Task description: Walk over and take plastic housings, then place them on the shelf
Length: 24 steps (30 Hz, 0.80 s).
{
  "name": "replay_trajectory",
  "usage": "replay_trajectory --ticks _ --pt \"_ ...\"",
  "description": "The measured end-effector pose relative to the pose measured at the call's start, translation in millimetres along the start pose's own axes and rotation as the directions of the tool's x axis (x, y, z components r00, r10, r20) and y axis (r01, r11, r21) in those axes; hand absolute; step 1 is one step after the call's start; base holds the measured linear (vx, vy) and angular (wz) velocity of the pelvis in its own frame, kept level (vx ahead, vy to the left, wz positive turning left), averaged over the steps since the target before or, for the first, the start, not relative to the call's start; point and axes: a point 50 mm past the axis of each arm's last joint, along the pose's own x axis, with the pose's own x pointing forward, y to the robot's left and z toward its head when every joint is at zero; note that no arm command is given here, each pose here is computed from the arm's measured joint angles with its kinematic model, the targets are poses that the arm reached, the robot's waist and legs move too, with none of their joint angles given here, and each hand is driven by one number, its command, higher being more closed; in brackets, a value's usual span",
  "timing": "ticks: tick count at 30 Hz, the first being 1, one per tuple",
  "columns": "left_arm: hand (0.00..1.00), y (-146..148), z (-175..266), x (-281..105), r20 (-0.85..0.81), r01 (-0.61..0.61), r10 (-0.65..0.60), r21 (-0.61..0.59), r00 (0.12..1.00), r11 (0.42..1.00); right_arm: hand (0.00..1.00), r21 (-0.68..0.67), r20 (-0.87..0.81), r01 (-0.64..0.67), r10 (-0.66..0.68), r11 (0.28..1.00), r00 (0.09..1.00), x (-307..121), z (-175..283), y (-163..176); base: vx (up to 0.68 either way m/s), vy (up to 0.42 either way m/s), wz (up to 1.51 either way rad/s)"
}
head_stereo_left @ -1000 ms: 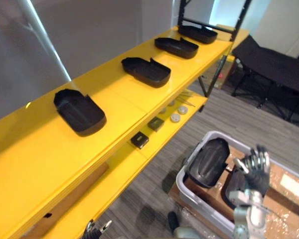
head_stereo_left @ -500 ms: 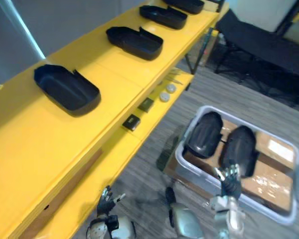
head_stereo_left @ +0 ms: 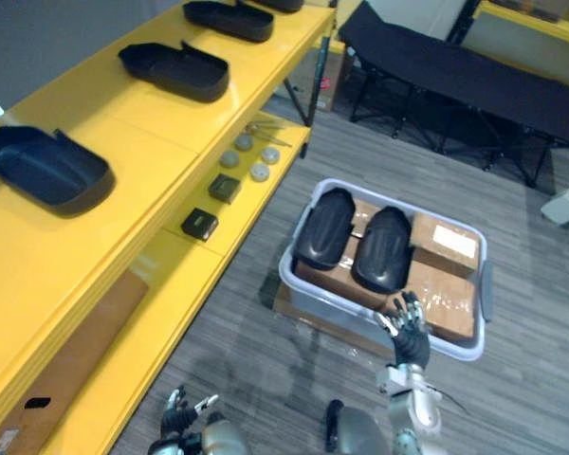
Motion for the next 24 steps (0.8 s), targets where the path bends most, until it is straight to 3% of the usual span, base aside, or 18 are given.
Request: replay_trajectory --ticks 3,5,12,19,24 --pt "0.0 -1 -9 -3 -0.03 -0.029 0.026 -0.094 0.999 0.995 0.0 -0.068 0.048 0.019 -0.016 0.998 0.999 8 12 -7 -0.02 -0.454 -0.35" --pt "0.0 -11 -14 -6 -0.047 -0.02 0.013 -0.173 0.999 0.985 0.0 -0.169 0.1 0.098 -0.082 0.981 0.992 13 26 -30 -0.06 -0.202 0.0" --pt "0.0 -19 -26 -17 -0.046 0.033 -0.042 -0.192 0.998 0.981 0.0 -0.223 0.309 0.326 -0.251 0.919 0.917 35 79 -71 -0.02 0.019 -0.24" --pt "0.0 -20 0 -6 0.051 0.112 -0.108 -0.073 0.993 0.991 0.0 -0.168 0.36 0.395 -0.317 0.903 0.877 95 121 -65 0.06 0.123 -0.04" --pt "0.0 -40 47 5 0.208 0.168 -0.139 -0.127 0.968 0.978 0.0 -0.13 0.429 0.405 -0.317 0.905 0.846 140 178 -47 0.0 0.023 0.23"
